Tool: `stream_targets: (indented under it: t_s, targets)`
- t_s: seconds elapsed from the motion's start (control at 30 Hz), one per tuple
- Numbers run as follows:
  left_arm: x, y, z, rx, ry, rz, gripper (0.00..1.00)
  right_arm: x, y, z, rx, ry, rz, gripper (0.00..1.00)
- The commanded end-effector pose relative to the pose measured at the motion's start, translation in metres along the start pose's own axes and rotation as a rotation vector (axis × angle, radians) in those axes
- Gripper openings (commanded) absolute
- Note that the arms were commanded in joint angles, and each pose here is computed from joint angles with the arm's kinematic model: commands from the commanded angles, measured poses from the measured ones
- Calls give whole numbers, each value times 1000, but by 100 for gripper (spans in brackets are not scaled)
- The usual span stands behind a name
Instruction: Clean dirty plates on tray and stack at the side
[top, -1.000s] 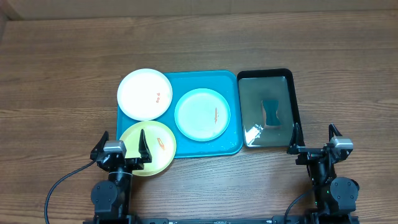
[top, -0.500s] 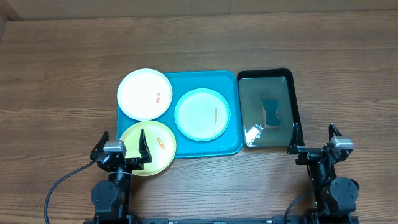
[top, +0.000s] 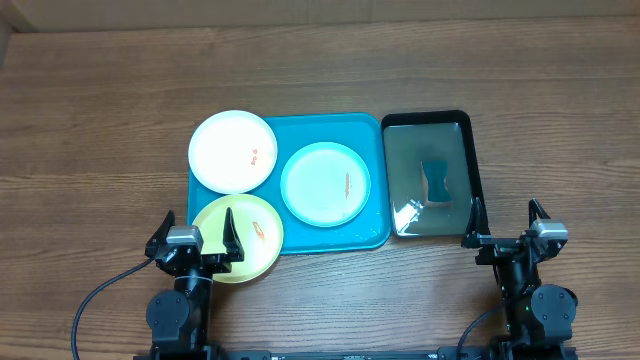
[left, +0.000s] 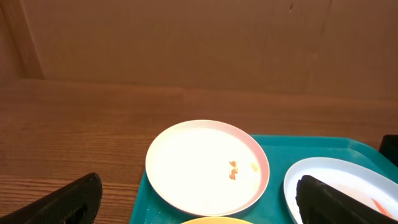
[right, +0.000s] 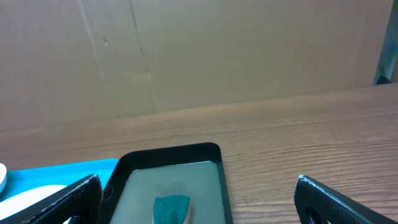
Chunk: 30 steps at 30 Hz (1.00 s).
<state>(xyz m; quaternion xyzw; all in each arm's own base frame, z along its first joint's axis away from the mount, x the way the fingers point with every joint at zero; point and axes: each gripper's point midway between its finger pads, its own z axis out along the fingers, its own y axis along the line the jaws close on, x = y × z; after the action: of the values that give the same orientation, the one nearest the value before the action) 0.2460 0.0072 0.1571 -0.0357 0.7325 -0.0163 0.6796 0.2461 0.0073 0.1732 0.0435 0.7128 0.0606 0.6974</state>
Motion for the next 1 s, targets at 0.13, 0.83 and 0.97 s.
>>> stream_targets:
  t_s: [0.13, 0.83, 0.97]
  targets:
    - [2, 0, 0, 2, 4, 19, 100, 3, -5, 1, 21, 1, -3, 100]
    - [1, -11, 0, 69, 4, -85, 100, 5, 22, -1, -136, 19, 5, 100]
    - [0, -29, -2, 170, 31, -354, 100, 6, 51, -7, -306, 31, 2, 100]
